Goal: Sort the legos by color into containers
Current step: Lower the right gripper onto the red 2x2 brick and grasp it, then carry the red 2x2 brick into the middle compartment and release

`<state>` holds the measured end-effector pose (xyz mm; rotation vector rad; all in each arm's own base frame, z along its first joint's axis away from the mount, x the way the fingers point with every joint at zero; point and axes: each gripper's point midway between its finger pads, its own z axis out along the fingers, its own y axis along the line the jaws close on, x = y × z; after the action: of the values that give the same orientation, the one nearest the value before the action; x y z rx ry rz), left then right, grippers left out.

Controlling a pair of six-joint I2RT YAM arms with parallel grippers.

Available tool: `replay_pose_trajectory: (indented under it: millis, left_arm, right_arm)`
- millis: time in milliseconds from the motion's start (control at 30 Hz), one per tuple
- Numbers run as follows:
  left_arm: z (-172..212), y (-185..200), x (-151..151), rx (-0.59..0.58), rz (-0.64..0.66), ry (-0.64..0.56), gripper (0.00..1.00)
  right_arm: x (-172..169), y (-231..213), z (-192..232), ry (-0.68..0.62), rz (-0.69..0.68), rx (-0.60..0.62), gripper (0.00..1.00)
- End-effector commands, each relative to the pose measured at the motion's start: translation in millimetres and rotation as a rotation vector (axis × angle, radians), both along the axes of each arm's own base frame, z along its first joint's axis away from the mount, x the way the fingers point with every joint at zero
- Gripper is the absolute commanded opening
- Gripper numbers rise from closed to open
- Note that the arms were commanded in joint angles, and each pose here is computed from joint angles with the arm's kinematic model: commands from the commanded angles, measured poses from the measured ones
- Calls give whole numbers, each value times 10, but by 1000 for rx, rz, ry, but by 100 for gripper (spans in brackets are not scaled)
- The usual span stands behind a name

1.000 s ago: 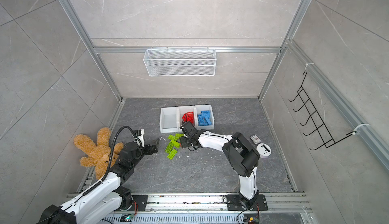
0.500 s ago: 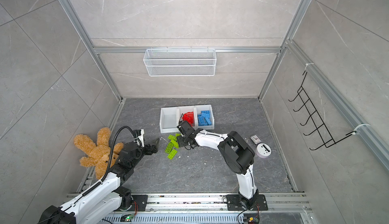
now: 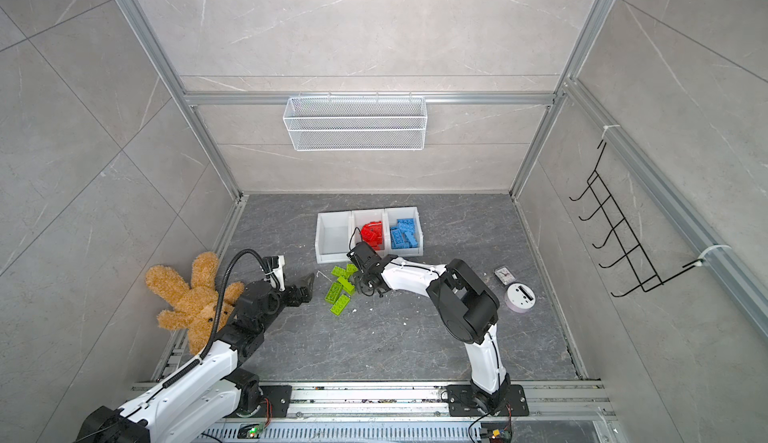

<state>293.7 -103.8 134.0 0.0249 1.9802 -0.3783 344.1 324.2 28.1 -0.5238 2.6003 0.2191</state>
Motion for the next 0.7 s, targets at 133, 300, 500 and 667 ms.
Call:
replay_pose_trajectory:
  millis: [133,300,500,667]
  left_arm:
    - [246,-3,78,-11,7,-70,99]
    - [257,0,78,-11,8,-73,99]
    - [259,1,77,-13,9,-73,100]
    - [269,0,73,-13,7,-76,99]
  right_arm:
    - [-17,30,62,-2,13,11,52]
    - [-10,5,110,-15,9,6,46]
    - [26,20,373,-71,18,42,42]
    - [179,17,644,-122,29,59,41]
